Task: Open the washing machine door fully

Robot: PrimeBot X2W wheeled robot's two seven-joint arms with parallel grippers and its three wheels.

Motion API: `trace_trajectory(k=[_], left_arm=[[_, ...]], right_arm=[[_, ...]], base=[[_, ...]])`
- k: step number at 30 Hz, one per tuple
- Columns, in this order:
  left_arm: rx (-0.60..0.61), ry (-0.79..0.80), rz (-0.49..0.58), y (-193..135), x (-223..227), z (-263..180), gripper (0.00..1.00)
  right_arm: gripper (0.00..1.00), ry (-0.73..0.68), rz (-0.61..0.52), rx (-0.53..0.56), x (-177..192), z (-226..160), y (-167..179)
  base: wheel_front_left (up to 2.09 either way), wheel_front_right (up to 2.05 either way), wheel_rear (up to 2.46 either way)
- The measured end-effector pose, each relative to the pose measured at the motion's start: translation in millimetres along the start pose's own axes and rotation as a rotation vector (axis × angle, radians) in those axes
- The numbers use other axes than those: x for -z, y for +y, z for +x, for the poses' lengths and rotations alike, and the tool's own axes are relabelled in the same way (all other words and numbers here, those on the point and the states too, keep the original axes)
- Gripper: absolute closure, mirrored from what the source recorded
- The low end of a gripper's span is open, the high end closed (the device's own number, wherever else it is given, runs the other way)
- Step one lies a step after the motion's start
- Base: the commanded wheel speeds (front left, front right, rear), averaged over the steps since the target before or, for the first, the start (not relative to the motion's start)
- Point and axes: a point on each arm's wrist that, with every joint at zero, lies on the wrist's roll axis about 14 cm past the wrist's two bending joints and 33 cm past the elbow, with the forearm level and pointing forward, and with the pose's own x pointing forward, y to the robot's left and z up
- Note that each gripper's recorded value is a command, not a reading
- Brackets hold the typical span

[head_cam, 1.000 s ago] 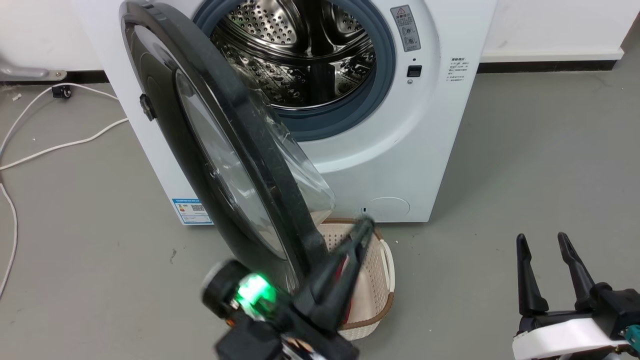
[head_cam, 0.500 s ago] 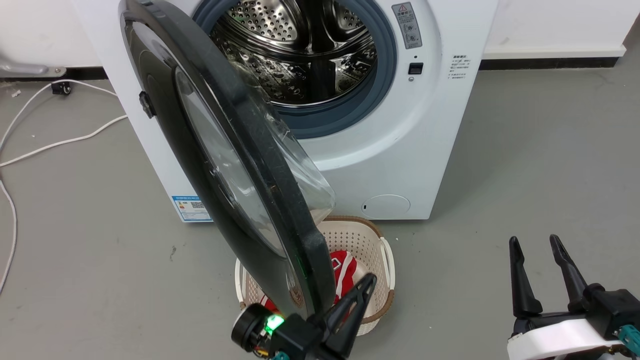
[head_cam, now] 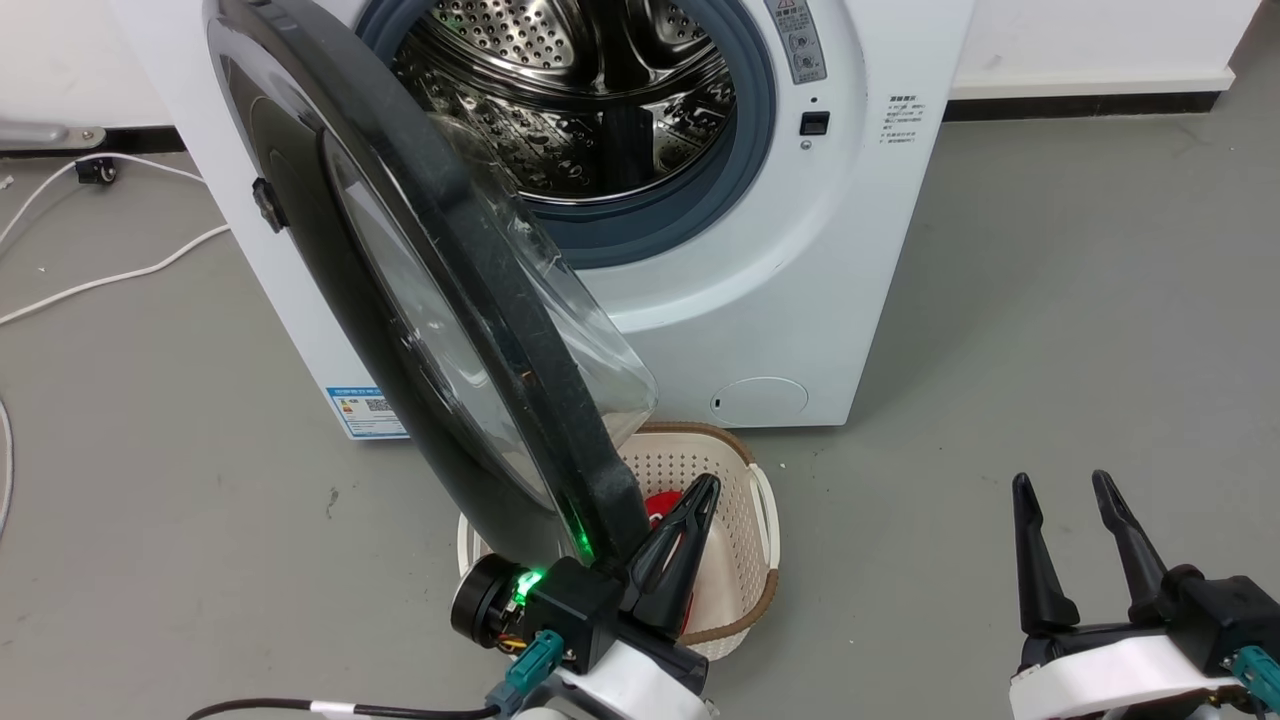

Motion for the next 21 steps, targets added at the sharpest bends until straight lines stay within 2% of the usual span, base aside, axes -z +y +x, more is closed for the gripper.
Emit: trace_trajectory(k=[11,21], left_arm=[[-0.056,-0.015,0.029,14,-6,-19,1.00],[-0.259,0.007,0.048,51,-13,-65,1.00]], right_arm=[[0.00,0.006,0.016,-0.022,3,6,7],[0.00,0.020,0.018,-0.116,9,25,38]], base=[[0.00,0.00,0.00],[0.00,0.00,0.00]])
